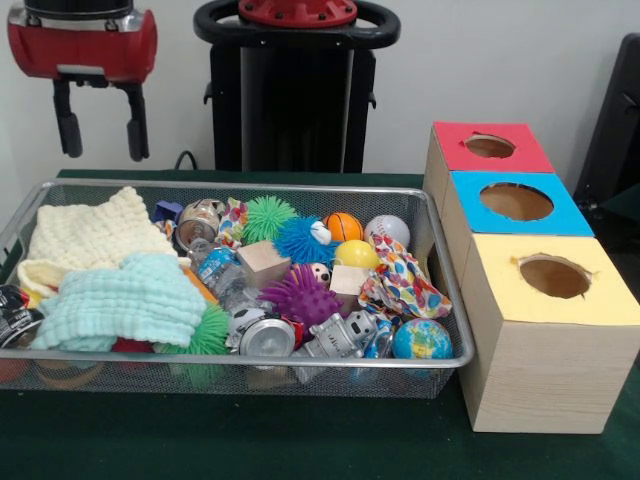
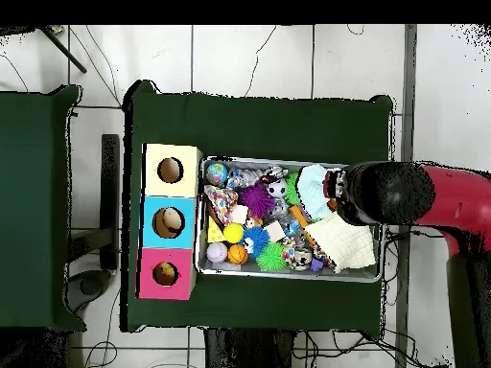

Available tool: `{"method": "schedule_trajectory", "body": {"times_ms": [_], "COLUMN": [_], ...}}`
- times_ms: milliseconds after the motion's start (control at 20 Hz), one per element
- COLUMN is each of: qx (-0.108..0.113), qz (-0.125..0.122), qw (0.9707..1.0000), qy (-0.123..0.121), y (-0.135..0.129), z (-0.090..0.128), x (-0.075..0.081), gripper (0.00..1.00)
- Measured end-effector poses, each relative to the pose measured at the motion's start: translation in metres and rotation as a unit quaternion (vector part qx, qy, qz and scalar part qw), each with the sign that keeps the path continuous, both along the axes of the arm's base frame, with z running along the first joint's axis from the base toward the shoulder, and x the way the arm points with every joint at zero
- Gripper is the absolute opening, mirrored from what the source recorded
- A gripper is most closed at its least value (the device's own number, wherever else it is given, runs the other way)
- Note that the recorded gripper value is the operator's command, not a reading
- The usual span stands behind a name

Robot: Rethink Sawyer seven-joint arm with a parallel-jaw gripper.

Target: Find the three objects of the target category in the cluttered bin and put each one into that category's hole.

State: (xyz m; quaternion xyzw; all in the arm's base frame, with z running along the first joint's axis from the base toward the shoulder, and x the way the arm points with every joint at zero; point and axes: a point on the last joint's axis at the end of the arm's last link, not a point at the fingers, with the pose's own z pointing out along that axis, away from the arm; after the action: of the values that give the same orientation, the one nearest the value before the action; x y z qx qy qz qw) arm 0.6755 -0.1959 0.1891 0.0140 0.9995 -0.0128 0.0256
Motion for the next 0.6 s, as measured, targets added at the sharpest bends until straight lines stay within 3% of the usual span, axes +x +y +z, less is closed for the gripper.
{"method": "schedule_trajectory", "body": {"times_ms": [600], "qx": [0.001], "qz": [0.016], "qw": [0.9999], "qy": [0.004], "y": [0.021], "z": [-0.001], "x": [-0.003], "gripper": [1.0]}}
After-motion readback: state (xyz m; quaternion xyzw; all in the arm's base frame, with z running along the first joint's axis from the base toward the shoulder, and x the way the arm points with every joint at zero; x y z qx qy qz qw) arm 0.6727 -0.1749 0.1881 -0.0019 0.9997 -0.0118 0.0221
